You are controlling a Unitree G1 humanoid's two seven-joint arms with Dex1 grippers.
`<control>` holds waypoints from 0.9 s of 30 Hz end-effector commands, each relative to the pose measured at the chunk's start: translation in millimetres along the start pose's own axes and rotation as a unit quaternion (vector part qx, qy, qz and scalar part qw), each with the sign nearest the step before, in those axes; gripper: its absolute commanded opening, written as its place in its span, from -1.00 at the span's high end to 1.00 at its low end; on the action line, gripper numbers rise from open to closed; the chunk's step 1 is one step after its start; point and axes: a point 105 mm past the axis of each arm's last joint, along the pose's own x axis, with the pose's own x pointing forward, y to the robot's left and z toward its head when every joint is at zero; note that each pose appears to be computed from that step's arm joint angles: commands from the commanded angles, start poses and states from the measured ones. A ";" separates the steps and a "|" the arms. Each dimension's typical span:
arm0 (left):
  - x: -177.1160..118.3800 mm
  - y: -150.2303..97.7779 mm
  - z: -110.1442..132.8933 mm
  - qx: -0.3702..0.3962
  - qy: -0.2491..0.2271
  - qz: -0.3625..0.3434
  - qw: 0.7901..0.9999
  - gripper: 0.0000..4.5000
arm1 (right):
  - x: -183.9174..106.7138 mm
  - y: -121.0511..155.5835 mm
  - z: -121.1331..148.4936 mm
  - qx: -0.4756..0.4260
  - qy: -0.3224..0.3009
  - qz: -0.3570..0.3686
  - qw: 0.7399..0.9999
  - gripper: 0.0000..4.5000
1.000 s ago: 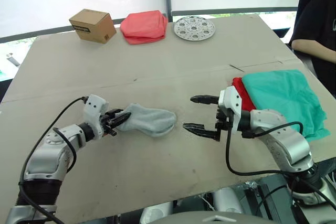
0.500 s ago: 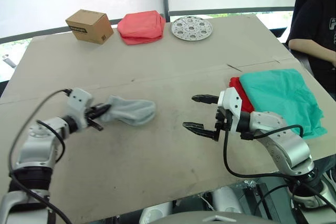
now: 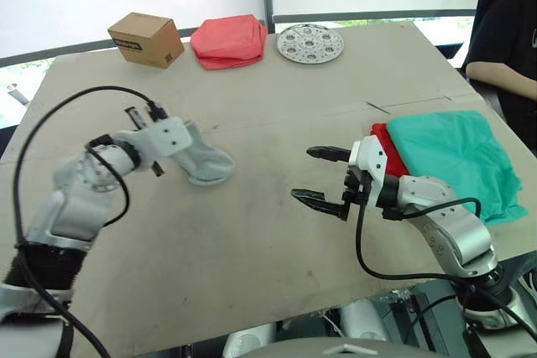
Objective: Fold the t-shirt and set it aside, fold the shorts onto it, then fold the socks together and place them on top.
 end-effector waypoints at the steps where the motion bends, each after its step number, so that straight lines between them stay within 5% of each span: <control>1: -4.1 3.1 19.7 0.052 -0.013 0.036 0.998 0.99 | -4.1 -2.0 11.3 -0.015 -0.019 -0.010 1.000 -1.00; 10: -15.2 -27.5 41.1 0.017 -0.070 0.054 0.996 0.99 | -15.4 -0.4 4.8 -0.008 -0.005 -0.034 0.999 -1.00; 16: -9.9 18.7 -0.4 0.082 -0.012 0.115 0.990 0.99 | -15.0 1.4 2.0 -0.002 0.001 -0.028 1.000 -1.00; 21: -10.3 49.2 -9.4 0.156 -0.009 0.158 0.975 0.99 | -14.8 0.7 2.0 -0.002 0.001 -0.026 1.000 -1.00; 27: -5.7 32.7 2.7 0.185 -0.045 0.144 0.971 0.99 | -15.1 2.0 1.8 0.000 0.002 -0.026 1.000 -1.00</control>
